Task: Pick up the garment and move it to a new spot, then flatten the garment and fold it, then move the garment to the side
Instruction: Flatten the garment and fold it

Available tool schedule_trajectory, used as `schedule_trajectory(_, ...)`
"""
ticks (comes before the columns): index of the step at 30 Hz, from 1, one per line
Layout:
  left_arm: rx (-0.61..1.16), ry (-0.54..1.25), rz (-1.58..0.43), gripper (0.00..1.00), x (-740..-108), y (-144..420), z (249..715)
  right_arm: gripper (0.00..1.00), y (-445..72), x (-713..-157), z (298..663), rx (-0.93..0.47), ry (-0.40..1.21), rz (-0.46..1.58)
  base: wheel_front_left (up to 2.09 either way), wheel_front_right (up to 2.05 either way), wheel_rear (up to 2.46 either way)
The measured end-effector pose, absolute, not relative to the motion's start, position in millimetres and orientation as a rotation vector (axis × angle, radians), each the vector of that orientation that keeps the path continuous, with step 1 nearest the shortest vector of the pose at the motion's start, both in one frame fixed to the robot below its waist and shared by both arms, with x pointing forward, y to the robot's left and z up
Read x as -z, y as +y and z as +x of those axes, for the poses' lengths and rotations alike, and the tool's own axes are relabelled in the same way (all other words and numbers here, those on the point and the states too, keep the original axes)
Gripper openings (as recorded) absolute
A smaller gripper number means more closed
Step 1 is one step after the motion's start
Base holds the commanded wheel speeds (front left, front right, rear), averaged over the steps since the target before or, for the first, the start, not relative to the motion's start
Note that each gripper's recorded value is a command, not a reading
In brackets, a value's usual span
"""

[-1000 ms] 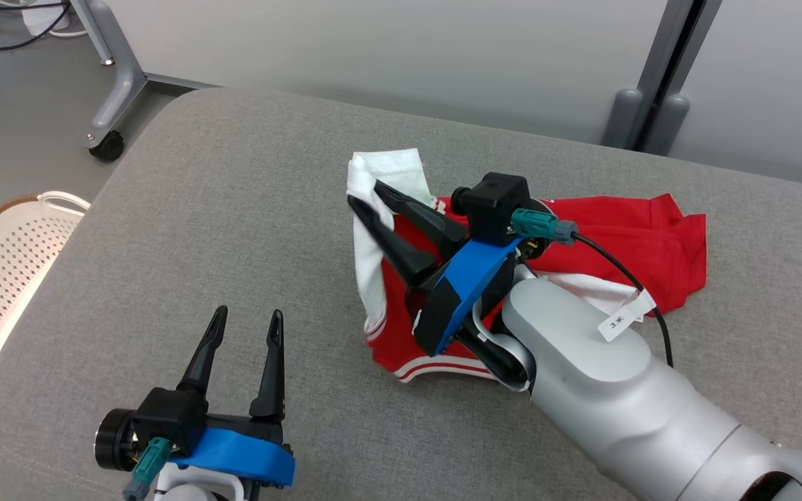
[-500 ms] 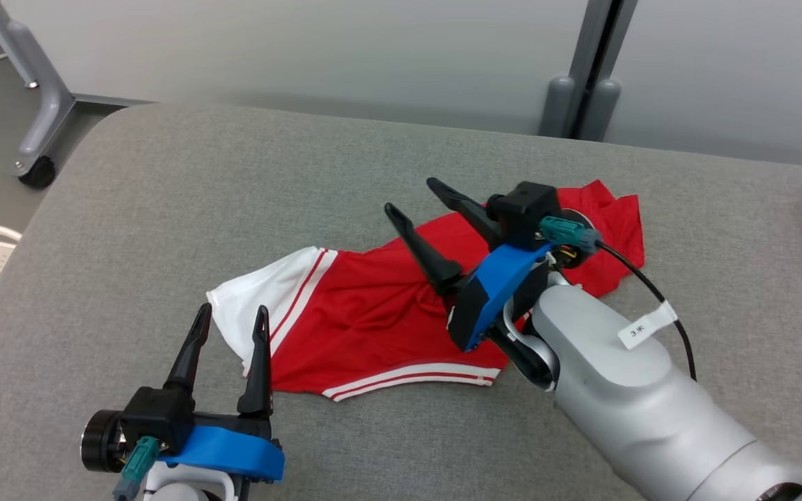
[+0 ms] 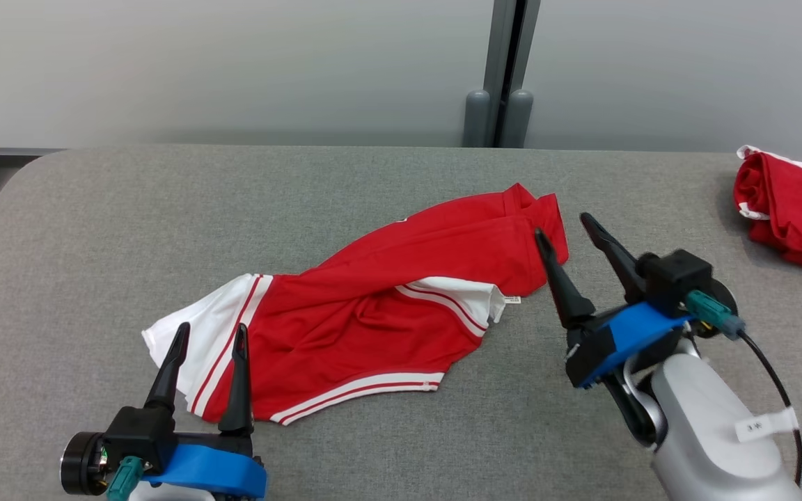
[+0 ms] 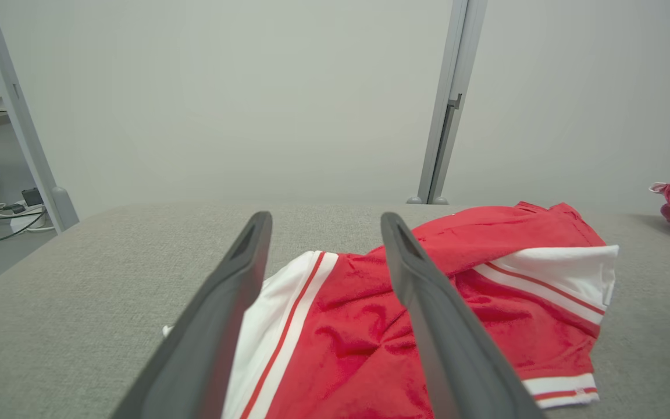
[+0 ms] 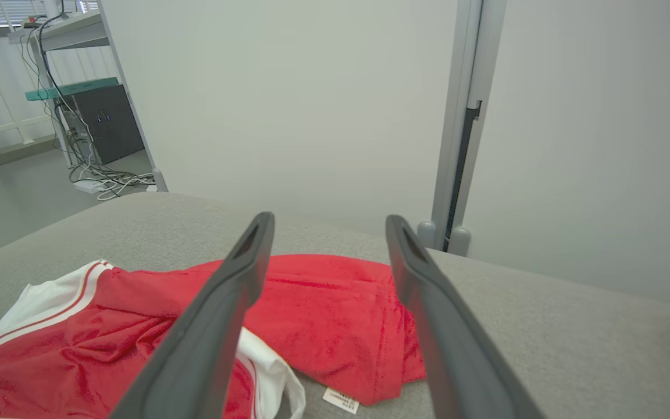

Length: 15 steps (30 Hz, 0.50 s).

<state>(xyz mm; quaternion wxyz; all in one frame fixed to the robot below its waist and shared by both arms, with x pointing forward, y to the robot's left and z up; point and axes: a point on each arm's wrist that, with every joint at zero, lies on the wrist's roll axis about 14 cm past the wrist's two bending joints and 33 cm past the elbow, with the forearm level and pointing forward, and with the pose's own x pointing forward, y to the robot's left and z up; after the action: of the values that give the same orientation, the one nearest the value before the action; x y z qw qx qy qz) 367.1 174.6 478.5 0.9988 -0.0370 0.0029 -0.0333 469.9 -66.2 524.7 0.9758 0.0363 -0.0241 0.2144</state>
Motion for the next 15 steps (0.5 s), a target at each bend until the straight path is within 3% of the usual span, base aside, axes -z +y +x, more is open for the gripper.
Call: schedule_trajectory(15, 0.102, 0.007, -0.072, 1.0, -478.4, 164.3, 360.9, 1.0, -145.1, -480.0, 399.0, -0.19, 0.016, 0.118, 0.0, 0.0, 0.0)
